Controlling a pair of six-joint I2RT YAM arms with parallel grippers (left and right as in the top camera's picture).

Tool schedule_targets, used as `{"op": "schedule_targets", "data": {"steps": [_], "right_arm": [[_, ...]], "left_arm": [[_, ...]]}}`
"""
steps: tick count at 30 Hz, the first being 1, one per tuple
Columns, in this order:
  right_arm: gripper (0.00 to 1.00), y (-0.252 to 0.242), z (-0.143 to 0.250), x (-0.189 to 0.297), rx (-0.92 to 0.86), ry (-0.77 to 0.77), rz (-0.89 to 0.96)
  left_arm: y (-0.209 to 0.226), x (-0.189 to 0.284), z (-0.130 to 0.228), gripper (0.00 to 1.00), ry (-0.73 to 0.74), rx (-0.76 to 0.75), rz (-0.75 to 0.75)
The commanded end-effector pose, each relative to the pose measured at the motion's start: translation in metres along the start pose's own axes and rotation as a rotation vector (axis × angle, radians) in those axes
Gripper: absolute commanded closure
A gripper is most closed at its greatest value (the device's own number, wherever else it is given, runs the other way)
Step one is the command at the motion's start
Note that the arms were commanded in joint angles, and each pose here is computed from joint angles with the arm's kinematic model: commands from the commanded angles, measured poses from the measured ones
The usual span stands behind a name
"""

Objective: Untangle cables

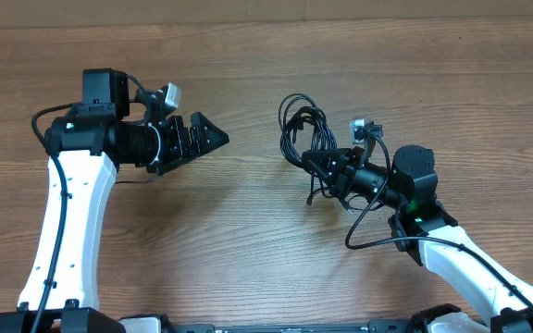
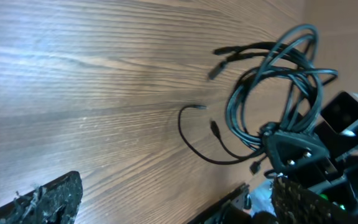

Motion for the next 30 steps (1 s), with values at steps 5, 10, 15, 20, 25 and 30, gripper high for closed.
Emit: {"op": "schedule_targets", "data": {"steps": [5,10,15,20,25,30], "right_arm": [[0.96,0.004,-0.002,-0.001,-0.077,0.002,-0.019],[0.96,0.016,0.004,0.000,-0.090,0.061,-0.131],[0.96,0.019,0.017,0.002,-0.171,0.137,-0.168],[0.96,0.015,0.033,0.003,-0.261,0.212,-0.135],[0.96,0.014,0.035,0.004,-0.272,0.222,-0.131],[0.96,0.015,0.035,0.004,-0.272,0.222,-0.135]], "left_arm": [[0.001,0.015,0.012,0.02,-0.039,0.042,-0.061],[0.018,0.021,0.038,0.02,0.052,0.075,-0.182],[0.019,0.031,0.059,0.07,0.102,0.048,-0.207],[0.009,0.047,0.074,0.06,0.051,0.004,-0.184],[0.003,0.062,0.091,0.07,0.010,-0.037,-0.168],[-0.001,0.086,0.110,0.03,-0.125,-0.147,-0.190]]}}
Point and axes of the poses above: each gripper's point midway between its finger pads, its own x axis back along the fingers, its own y axis along the line the jaws close on, z = x × y, the point moved 6 cm from there along x, back along the fingers, and after that the axes turned 12 degrees about x, right-handed, at the moved point
